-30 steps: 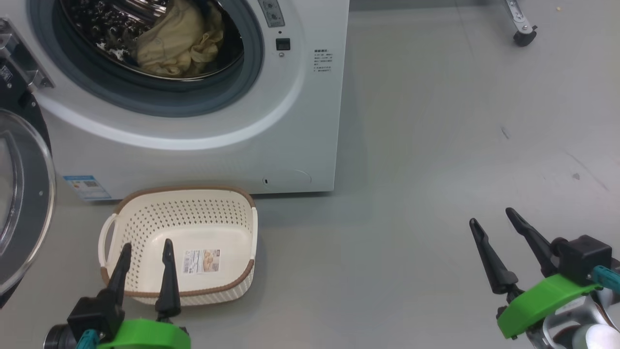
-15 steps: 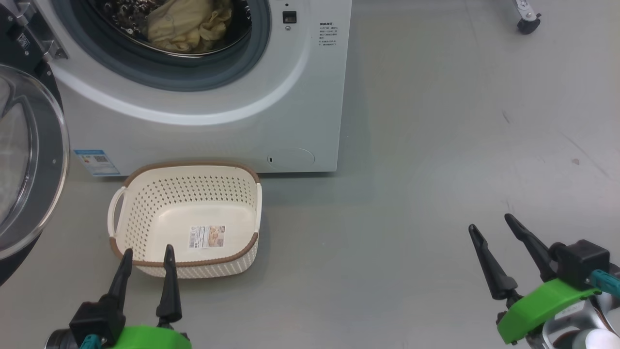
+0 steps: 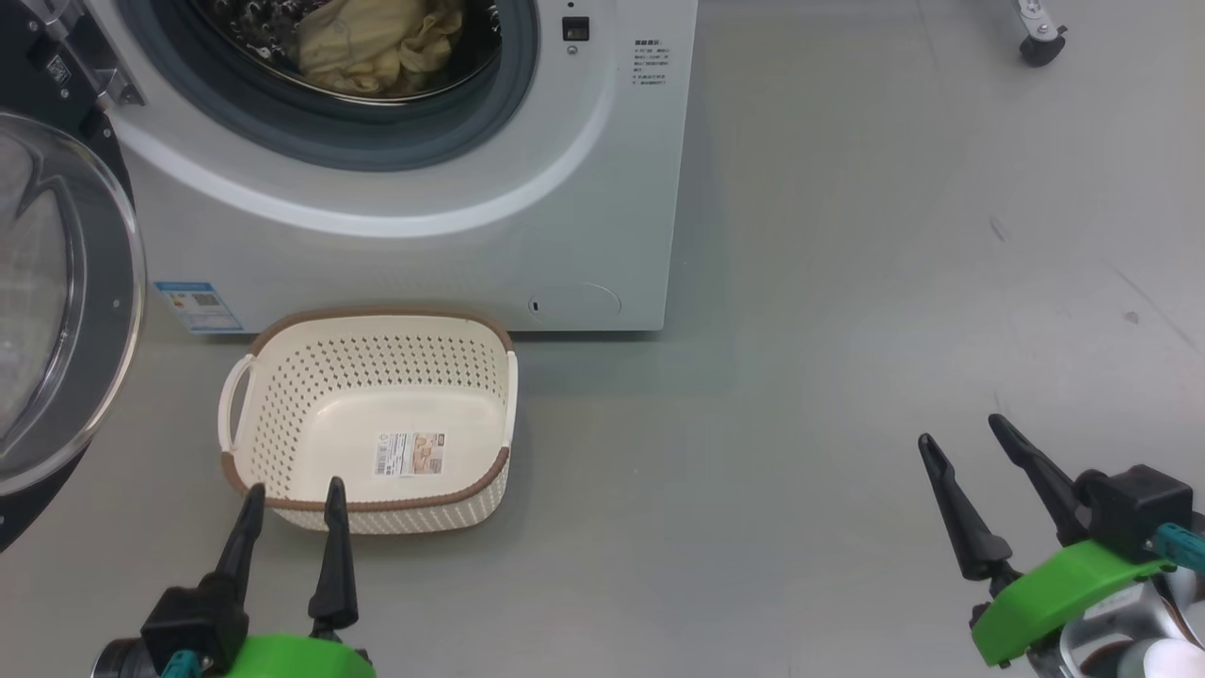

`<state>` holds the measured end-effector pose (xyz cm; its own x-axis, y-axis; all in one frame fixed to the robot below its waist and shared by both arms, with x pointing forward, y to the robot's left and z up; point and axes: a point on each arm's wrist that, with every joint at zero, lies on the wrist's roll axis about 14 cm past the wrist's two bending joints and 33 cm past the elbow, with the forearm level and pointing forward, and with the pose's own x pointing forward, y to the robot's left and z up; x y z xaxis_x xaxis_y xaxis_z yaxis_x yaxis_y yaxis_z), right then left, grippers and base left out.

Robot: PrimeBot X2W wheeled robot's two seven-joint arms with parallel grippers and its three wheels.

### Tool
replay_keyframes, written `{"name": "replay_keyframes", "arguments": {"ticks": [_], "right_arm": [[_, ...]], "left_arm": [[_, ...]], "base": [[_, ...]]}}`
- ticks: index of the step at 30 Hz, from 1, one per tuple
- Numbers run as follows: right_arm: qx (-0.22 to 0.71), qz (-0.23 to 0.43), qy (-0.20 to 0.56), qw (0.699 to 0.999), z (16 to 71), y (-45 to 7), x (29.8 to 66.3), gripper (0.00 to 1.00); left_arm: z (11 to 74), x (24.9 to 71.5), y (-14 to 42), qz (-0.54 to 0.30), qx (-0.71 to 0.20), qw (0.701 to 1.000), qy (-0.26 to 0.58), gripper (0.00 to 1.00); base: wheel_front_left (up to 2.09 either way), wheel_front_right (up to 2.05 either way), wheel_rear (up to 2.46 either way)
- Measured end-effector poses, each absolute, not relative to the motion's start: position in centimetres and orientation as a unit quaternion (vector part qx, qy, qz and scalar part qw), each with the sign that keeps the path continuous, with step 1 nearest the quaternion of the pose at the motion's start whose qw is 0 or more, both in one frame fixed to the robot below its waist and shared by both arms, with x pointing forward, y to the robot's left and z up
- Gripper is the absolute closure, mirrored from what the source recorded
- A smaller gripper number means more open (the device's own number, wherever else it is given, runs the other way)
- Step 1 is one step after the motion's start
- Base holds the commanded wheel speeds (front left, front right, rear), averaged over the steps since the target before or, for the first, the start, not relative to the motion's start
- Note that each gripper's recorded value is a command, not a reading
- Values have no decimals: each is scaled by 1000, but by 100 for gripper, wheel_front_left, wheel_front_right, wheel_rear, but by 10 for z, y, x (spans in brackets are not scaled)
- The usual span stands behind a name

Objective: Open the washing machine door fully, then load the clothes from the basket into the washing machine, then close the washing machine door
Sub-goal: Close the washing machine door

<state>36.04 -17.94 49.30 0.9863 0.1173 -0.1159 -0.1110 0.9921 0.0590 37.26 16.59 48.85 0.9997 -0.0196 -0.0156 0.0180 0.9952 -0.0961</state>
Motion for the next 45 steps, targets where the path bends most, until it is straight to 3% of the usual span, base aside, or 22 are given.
{"name": "replay_keyframes", "arguments": {"ticks": [11,25,36,45], "right_arm": [[25,81,57,995,494,-165,373,0],[17,213,52,976,503,-77,402,0],[13,310,47,950,508,-6,402,0],[10,325,52,944,505,5,398,0]], "left_arm": [[491,361,186,22,-45,999,3,0],[497,304,255,142,-36,989,-9,0],[504,251,298,230,-36,972,-24,0],[501,238,303,245,-38,968,-22,0]], "base": [[0,0,0],[0,0,0],[0,0,0],[0,0,0]]}}
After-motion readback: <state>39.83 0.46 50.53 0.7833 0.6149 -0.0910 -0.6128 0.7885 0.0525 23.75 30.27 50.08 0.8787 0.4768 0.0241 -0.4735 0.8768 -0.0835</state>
